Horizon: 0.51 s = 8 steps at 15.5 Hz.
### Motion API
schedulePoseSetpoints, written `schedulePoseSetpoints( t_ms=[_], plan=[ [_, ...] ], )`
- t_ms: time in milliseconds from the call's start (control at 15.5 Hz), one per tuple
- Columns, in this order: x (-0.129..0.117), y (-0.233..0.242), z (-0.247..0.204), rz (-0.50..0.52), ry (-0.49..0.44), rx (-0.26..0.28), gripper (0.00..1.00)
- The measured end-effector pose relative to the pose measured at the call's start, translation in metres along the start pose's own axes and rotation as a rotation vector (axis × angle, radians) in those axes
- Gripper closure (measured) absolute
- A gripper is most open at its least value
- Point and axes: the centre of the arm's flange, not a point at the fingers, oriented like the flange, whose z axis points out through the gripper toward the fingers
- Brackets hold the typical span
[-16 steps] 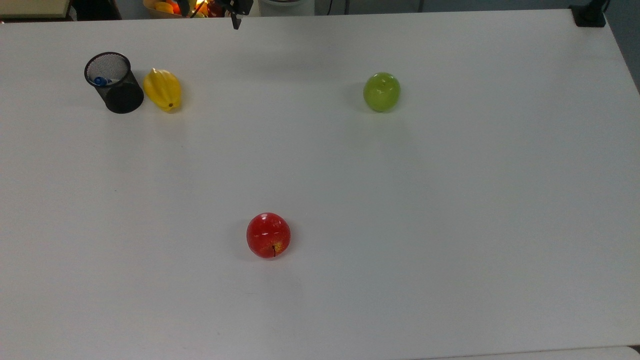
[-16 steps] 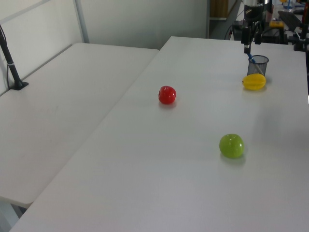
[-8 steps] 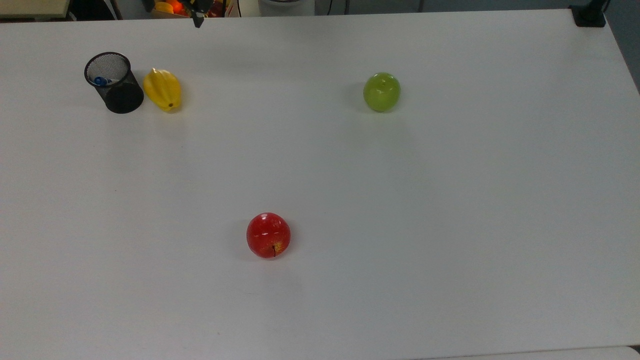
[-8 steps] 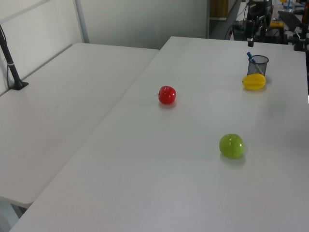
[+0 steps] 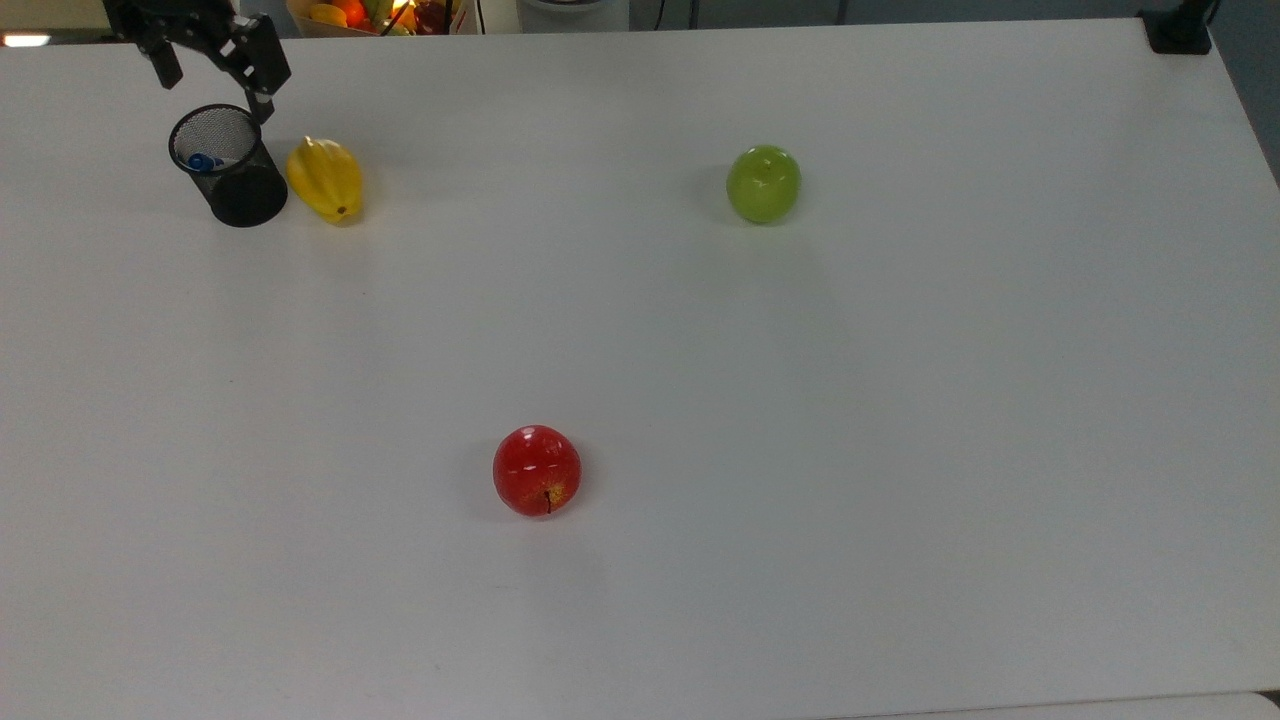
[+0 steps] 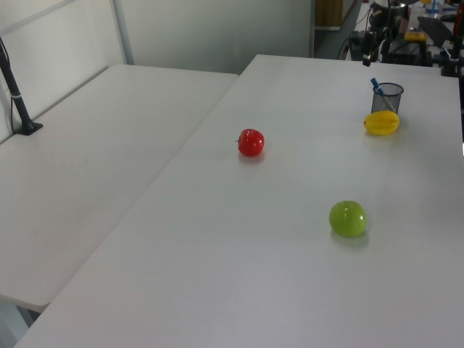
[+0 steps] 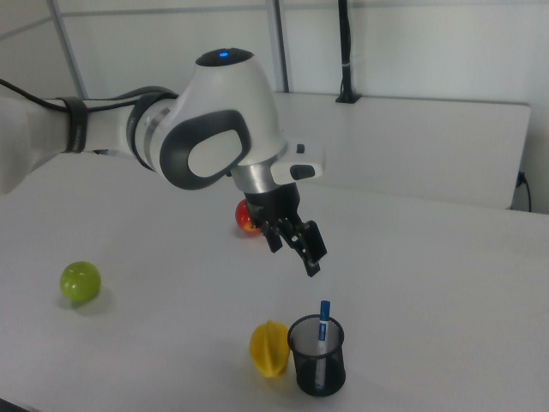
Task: Take marker pen
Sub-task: 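Move the gripper over the black mesh pen cup, then lower the gripper and close it on the marker in the cup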
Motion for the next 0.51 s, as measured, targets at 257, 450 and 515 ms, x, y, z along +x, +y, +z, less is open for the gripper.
schedulePoseSetpoints(
  t_ms=[257,450,515],
  plan=[
    [0.012,0.027,0.044,0.009,0.011,-0.014,0.00],
    [0.014,0.032,0.061,-0.013,-0.007,-0.017,0.00],
    [0.014,0.031,0.062,-0.017,-0.007,-0.017,0.00]
  ],
)
